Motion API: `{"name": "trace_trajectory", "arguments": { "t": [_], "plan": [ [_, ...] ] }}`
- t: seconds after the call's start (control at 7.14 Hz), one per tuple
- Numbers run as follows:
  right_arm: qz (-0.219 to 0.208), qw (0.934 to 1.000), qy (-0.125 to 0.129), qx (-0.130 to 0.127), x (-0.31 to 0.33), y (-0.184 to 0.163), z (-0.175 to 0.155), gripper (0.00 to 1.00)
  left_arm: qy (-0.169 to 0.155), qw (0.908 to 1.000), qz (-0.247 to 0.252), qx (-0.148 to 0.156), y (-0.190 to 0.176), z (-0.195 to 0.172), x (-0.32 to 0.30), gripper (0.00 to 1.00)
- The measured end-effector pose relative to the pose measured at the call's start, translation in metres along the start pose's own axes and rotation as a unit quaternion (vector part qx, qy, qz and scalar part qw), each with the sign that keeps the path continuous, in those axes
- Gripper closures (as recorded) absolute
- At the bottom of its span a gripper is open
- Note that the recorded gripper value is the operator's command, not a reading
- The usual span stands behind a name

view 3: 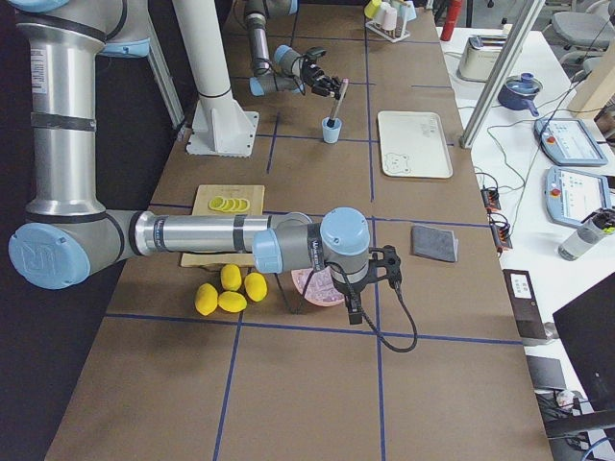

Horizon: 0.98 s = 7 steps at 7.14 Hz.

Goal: Mash ice and strawberries in cup
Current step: 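Press the metal pestle down on the strawberry and ice with the left gripper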

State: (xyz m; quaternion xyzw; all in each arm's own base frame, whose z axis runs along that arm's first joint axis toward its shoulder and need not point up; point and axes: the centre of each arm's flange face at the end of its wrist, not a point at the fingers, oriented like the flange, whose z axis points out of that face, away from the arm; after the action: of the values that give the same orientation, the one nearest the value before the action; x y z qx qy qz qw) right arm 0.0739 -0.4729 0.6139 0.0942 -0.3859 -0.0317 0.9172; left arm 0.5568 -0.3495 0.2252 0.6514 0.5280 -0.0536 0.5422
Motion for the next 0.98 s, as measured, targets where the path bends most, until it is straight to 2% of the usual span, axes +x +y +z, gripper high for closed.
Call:
{"name": "trace_trajectory", "arguments": {
  "t": [0.98],
  "plan": [
    [0.003,1.0,0.001,-0.003,0.003,0.002,0.003,0.0,-0.018,0.9998,0.008,-0.009,0.017,0.004,-0.005,1.0]
  ]
}}
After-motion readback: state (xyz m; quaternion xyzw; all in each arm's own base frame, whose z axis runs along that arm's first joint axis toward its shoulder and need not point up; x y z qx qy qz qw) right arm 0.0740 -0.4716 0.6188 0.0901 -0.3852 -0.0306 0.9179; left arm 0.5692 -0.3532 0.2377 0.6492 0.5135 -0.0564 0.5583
